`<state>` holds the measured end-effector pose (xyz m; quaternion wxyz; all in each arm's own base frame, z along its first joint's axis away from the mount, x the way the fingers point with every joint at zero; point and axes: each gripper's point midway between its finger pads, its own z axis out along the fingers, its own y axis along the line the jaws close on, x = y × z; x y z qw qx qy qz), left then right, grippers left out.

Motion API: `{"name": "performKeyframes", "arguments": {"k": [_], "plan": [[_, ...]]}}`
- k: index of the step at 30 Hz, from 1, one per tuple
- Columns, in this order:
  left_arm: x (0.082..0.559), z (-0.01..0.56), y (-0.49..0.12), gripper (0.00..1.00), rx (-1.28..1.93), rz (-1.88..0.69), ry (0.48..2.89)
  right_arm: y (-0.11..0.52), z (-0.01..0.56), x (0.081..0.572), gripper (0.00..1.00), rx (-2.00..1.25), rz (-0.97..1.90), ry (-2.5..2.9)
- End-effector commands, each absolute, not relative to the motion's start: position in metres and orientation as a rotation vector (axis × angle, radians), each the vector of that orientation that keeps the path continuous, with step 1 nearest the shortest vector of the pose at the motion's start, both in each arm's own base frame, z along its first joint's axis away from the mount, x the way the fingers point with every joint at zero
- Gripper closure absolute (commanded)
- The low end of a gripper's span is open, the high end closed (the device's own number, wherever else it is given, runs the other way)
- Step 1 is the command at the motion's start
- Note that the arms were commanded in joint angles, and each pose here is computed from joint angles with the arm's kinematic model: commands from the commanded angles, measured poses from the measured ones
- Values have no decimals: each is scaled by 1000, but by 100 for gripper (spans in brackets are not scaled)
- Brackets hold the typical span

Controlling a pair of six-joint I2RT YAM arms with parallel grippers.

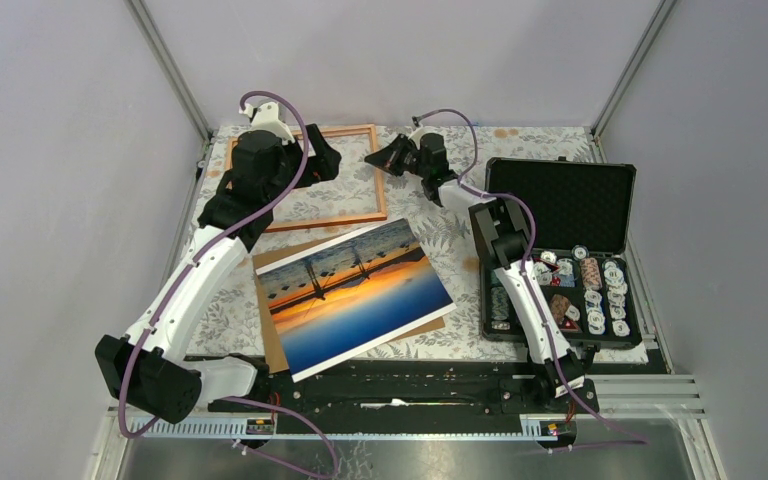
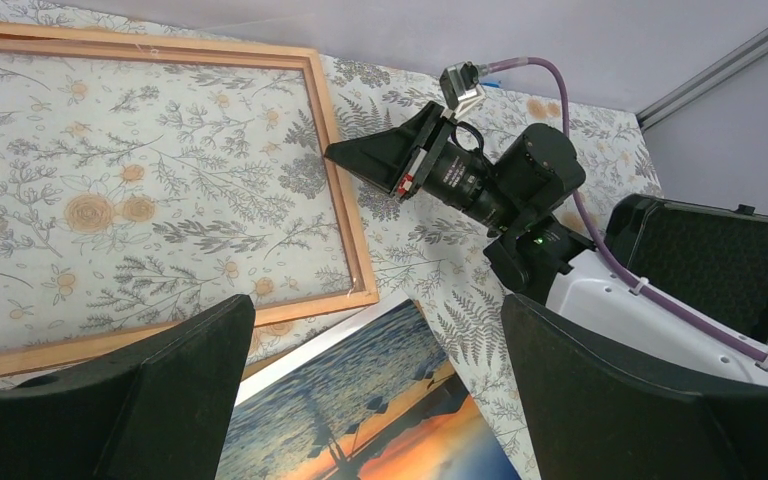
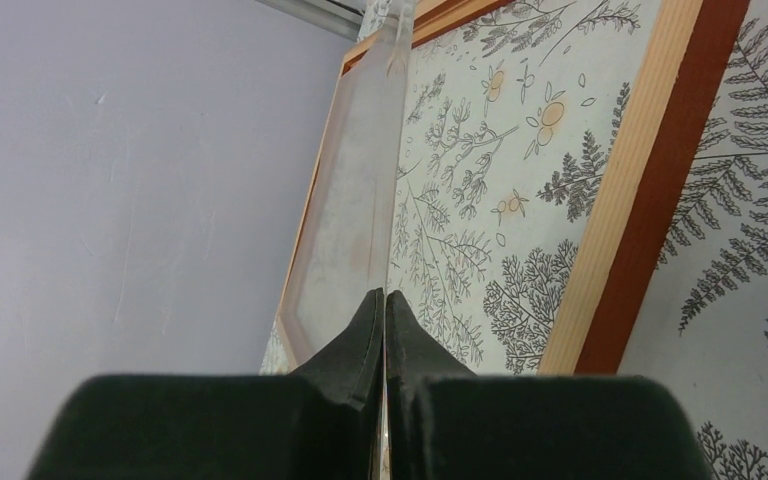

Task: Put the photo into the frame

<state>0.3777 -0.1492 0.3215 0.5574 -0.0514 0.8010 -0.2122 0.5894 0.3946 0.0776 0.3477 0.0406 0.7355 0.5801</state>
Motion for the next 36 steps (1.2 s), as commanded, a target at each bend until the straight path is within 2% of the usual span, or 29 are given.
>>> {"name": "performKeyframes", "arguments": {"k": [1, 36], "plan": [[383, 332, -152, 1, -120, -531, 1842, 405, 96, 596, 100, 86, 1512, 1852], [380, 331, -155, 1, -115, -552, 1844, 412, 77, 615, 100, 130, 1487, 1888]]}}
